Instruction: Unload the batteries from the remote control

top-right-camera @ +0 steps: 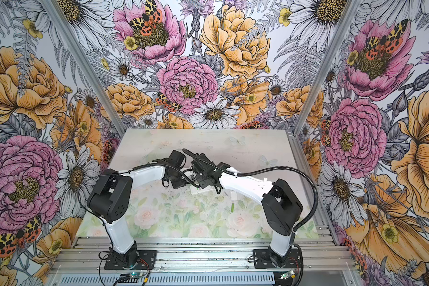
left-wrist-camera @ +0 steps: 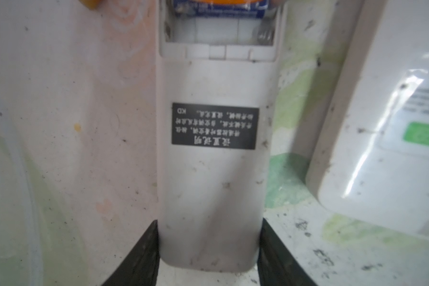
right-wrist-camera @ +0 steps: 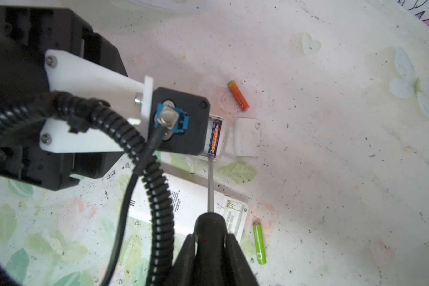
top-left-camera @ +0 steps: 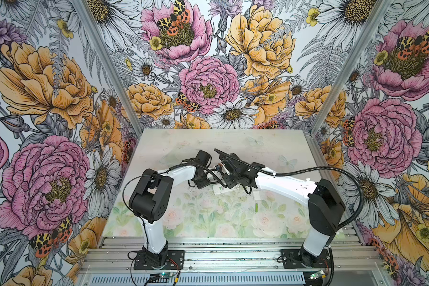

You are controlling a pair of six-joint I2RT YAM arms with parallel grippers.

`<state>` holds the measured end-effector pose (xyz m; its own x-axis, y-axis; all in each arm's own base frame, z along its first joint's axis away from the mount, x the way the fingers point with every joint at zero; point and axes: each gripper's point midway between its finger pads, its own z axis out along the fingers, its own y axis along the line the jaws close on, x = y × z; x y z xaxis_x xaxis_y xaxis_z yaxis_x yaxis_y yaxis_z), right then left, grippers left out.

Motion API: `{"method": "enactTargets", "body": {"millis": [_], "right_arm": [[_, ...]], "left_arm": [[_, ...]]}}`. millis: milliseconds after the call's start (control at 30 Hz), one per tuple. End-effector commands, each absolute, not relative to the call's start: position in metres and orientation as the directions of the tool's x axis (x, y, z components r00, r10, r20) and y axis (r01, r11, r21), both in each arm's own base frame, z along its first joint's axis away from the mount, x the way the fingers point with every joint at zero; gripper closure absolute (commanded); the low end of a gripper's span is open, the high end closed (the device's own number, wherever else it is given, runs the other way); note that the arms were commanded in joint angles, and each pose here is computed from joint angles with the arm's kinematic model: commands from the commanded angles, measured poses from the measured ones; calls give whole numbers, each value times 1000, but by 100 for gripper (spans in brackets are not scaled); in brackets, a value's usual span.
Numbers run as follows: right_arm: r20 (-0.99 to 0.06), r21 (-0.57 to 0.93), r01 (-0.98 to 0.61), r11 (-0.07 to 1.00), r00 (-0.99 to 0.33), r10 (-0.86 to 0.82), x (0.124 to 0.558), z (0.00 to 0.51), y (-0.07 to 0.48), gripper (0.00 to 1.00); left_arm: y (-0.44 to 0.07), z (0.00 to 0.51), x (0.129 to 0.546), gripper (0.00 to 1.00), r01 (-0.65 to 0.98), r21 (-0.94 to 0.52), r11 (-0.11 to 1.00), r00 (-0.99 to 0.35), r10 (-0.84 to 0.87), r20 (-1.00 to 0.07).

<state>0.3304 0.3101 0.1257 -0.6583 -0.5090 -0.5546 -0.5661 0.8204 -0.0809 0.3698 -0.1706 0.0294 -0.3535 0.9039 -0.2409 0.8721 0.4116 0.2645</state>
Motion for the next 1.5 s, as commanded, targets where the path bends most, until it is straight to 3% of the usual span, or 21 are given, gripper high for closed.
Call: {"method": "enactTargets", "body": {"millis": [0,700,1200,1300,1467], "right_arm": [[-552,-71,-590,804,-649,-524,331,128,315,100],[-490,-255,-644,721,-557,-670,320,113,317,100],[-517,-489,-463,740,-529,-673,322,115,304,100],[-561,-450,-421,788,-553,-616,322,109,304,100],[-666,-276,-482,831,-528,-527,320,115,325,100]], "left_arm": [[-168,31,366,100,877,284,388,-336,917,-217],[-171,32,364,100,883,283,375,-323,922,-216],[-175,33,356,100,890,201,409,-363,902,-233],[-179,35,353,100,896,164,413,-368,896,-248],[-182,33,350,100,899,146,412,-370,895,-249]]}}
